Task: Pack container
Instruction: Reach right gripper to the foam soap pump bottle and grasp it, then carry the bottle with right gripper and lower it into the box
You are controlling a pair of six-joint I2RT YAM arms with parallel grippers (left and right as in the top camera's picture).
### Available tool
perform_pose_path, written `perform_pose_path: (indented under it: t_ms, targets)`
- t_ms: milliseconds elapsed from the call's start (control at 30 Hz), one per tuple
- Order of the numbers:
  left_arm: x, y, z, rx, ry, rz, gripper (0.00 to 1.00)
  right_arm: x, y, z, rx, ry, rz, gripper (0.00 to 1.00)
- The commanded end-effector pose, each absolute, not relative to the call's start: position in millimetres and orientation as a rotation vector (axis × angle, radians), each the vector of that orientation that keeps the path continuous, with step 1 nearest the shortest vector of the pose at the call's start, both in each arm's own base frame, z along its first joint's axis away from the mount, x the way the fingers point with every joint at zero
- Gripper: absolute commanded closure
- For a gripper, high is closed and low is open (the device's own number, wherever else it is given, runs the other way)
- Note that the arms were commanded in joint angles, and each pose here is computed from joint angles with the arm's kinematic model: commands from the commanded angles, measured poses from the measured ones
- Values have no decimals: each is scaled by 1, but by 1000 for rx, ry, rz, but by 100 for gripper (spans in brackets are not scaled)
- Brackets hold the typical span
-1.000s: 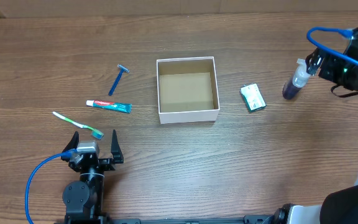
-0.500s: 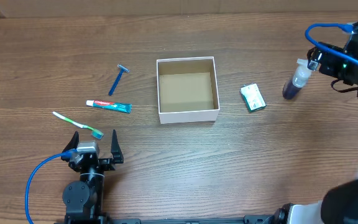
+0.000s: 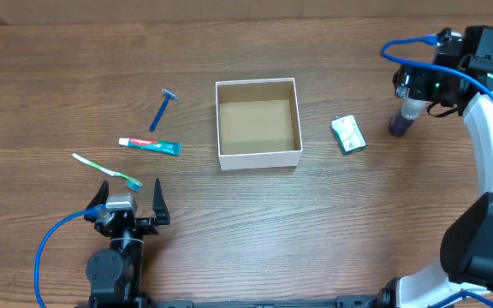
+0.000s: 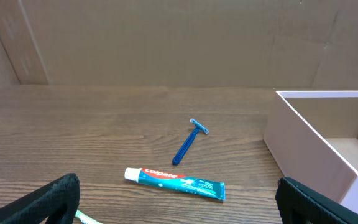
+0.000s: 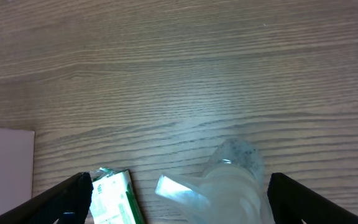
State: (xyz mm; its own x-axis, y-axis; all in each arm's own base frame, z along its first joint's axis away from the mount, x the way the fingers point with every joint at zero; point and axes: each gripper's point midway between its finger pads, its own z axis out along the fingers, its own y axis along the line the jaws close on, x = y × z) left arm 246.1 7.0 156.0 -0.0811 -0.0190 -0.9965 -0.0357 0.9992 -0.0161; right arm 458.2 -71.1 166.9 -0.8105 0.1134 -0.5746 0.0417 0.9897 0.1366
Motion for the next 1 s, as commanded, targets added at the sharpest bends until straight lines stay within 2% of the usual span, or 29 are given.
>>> perform_pose_path:
  t_ms: [0,200,333,567,733,767,800,900,933,967]
  targets:
    - [246,10,156,-33,1647,40,0,461,-74,162,62,2523,130,10]
    - [246,10,156,-33,1647,41,0,458,-78,146,79,2553,100,13]
    - [246,10,156,-33,1647,41,0,456,-83,135,100,2585,71,25]
    - [246,10,156,-33,1647,41,0,454,-83,117,113,2632,82,31]
    - [246,10,156,-33,1647,40,0,455,-83,118,113,2628,81,50]
    - [246,10,156,-33,1647,41,0,456,-83,118,112,2625,80,56]
    - [246,10,156,-33,1647,40,0,457,-84,119,116,2617,80,65]
    - [246,10,156,-33,1647,40,0,460,-85,121,125,2603,79,78]
    - [246,10,156,-33,1647,41,0,462,-85,122,142,2595,82,85]
    - [246,10,156,-33,1647,41,0,463,-85,124,146,2590,83,87]
